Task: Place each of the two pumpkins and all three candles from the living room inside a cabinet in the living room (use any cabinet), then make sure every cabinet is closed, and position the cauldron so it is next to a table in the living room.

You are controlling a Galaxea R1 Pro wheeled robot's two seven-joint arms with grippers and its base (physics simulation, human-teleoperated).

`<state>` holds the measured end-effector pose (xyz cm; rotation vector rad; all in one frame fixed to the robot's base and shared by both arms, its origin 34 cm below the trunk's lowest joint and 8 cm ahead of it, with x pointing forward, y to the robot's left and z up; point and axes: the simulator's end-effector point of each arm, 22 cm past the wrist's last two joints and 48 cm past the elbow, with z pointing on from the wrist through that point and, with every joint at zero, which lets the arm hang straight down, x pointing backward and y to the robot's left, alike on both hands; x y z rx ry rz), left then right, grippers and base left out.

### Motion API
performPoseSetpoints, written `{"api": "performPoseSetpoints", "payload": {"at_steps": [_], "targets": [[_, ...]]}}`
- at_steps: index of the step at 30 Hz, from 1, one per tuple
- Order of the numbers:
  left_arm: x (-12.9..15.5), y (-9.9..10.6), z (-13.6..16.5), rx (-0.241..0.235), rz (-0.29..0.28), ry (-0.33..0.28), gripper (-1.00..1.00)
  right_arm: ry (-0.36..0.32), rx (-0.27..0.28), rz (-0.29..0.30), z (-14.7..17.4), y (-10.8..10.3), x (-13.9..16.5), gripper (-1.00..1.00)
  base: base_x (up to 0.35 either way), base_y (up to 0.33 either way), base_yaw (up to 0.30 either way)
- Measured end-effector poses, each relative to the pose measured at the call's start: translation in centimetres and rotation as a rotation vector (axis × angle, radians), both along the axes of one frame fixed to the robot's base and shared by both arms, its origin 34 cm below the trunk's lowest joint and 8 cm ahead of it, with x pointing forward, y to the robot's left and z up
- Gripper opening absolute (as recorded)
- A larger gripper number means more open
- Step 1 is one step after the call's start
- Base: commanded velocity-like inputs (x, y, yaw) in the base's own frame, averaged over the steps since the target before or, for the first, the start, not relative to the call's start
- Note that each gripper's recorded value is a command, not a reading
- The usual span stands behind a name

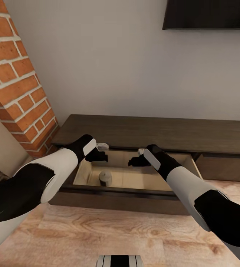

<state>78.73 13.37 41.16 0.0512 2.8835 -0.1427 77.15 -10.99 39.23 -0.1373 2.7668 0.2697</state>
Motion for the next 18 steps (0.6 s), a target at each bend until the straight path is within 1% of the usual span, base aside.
{"api": "performPoseSetpoints", "payload": {"at_steps": [18], "targets": [[0.4, 0.0, 5.4, -0.001, -0.001, -0.071, 1.00, -0.073, 0.000, 0.000, 5.3, 0.0, 0.6, 1.00, 0.000, 0.000, 0.000]]}}
